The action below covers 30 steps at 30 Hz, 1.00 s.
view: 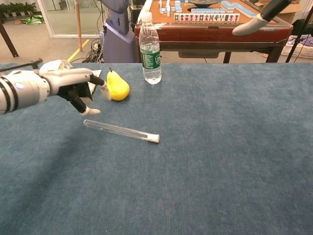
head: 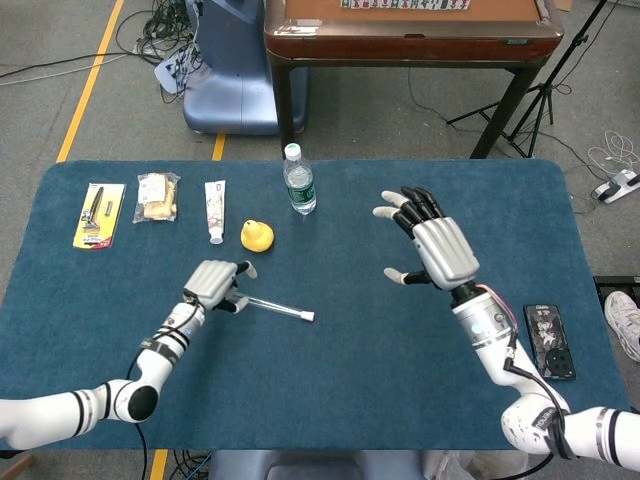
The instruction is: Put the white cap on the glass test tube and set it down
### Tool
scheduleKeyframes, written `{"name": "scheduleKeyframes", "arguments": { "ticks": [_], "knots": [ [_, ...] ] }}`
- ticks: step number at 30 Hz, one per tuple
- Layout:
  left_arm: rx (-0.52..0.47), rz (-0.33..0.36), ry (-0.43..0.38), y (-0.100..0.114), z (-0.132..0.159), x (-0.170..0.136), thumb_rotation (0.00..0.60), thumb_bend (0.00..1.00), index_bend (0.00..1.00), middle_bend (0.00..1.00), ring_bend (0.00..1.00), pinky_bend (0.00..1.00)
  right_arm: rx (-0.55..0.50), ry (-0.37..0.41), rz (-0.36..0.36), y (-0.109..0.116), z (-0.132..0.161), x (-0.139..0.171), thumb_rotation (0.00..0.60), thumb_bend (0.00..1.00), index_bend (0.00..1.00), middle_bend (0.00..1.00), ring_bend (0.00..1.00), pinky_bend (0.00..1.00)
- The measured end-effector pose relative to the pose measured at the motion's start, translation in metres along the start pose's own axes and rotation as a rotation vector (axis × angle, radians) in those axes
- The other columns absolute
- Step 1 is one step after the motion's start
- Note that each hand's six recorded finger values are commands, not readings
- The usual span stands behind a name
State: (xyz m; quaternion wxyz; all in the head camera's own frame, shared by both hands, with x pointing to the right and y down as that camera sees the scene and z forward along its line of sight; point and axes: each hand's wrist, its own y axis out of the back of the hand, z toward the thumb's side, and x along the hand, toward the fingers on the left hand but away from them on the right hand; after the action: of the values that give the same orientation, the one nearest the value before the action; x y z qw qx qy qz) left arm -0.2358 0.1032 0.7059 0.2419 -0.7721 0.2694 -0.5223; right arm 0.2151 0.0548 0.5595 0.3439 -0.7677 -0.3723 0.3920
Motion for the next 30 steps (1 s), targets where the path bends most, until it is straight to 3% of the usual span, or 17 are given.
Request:
{"name": "scheduleKeyframes", "arguments": {
  "ticks": [2,8,10,13,15,21,30],
  "knots": [
    [-0.017,0.031,0.025,0.013,-0.014,-0.010,0.600,0.29,0.34,0.88,0.91,1.00,0.037,-0.042,0.013,0.004,-0.015,0.007,0.600,0.24,0.24,0.15,0.00,0.00],
    [-0.035,0.153,0.124,0.046,-0.070,-0.050,0.600,0.29,0.40,0.78,0.78,0.94,0.118,-0.150,0.057,0.003,-0.054,0.037,0.600,0.26,0.24,0.19,0.04,0.00],
    [-0.029,0.193,0.155,0.054,-0.087,-0.065,0.600,0.29,0.40,0.74,0.72,0.91,0.140,-0.170,0.058,0.003,-0.063,0.046,0.600,0.26,0.24,0.19,0.04,0.00],
    [-0.021,0.239,0.194,0.061,-0.109,-0.088,0.600,0.29,0.40,0.67,0.60,0.78,0.171,-0.201,0.050,0.003,-0.076,0.060,0.600,0.26,0.24,0.19,0.04,0.00],
    [-0.003,0.263,0.211,0.062,-0.120,-0.103,0.600,0.29,0.40,0.60,0.53,0.71,0.187,-0.220,0.041,0.003,-0.084,0.071,0.600,0.26,0.24,0.18,0.04,0.00],
    [0.039,0.320,0.253,0.057,-0.144,-0.145,0.600,0.29,0.39,0.49,0.47,0.60,0.200,-0.265,0.002,0.001,-0.101,0.102,0.600,0.26,0.24,0.18,0.04,0.00],
    [0.081,0.360,0.291,0.045,-0.146,-0.197,0.600,0.29,0.39,0.48,0.46,0.55,0.183,-0.334,-0.031,-0.006,-0.114,0.153,0.600,0.26,0.24,0.18,0.04,0.00]
  ]
}}
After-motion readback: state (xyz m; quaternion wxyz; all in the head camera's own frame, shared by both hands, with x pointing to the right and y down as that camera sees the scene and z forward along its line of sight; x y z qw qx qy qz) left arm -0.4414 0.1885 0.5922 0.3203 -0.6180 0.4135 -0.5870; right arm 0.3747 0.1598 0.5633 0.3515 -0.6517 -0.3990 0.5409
